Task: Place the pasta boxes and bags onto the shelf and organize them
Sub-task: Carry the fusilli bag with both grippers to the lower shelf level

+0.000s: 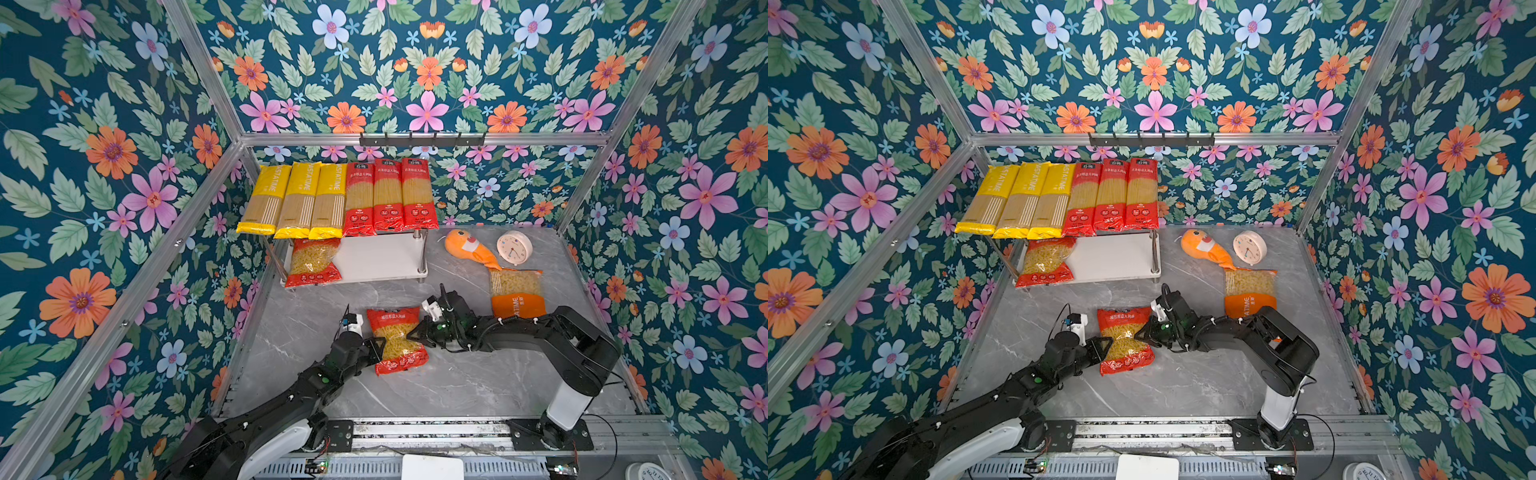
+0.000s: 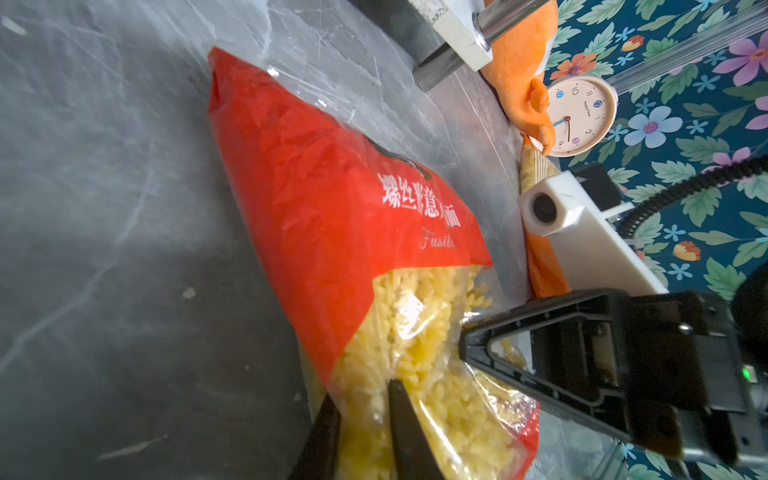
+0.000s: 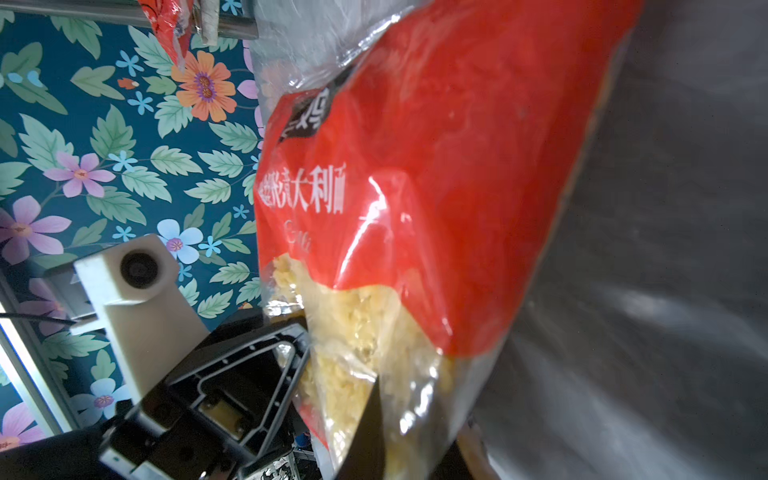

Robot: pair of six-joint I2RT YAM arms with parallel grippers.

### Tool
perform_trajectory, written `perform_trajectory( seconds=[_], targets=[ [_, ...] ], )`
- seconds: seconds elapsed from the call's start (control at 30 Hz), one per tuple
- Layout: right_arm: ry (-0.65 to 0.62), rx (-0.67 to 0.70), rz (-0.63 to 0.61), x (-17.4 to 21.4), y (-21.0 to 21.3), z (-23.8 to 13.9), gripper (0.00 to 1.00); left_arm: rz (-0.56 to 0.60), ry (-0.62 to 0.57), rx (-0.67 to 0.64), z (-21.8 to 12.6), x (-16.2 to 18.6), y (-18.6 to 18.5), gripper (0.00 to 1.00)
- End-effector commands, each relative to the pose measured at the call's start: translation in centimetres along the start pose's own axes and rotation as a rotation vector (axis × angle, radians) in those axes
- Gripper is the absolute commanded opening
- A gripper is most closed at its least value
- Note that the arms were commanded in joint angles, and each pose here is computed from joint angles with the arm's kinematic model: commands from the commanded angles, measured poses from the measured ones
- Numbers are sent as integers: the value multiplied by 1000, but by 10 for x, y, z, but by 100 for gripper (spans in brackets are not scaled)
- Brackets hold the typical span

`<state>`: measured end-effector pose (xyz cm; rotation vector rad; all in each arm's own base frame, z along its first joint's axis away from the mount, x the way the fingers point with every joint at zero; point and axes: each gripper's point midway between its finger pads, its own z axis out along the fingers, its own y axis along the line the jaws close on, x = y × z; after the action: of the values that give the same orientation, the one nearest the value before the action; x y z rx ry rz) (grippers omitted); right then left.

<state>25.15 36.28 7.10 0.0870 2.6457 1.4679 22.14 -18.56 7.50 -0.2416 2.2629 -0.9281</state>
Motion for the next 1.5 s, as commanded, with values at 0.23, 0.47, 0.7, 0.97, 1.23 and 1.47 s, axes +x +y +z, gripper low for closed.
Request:
perform_trajectory(
  seconds=[0.23,0.47,0.7,0.97,1.23,1.47],
  targets=[
    [-54,-96,-61,-15,38,-4,11,69,-59,48,-4,-23,-25,9],
    [-83,-107,-83,-24,51,-7,11,91,-101,43,-12,-35,-31,6],
    [-164,-129,-147,-46,80,-12,10,141,-170,14,-19,-71,-35,4],
    [-300,-142,-258,-91,117,-5,8,200,-318,-57,-29,-142,-32,3],
    [-574,-87,-394,-160,142,2,6,278,-413,-167,-6,-201,-24,2],
    [-692,-40,-437,-200,144,23,6,297,-429,-251,19,-235,-3,2]
  ],
)
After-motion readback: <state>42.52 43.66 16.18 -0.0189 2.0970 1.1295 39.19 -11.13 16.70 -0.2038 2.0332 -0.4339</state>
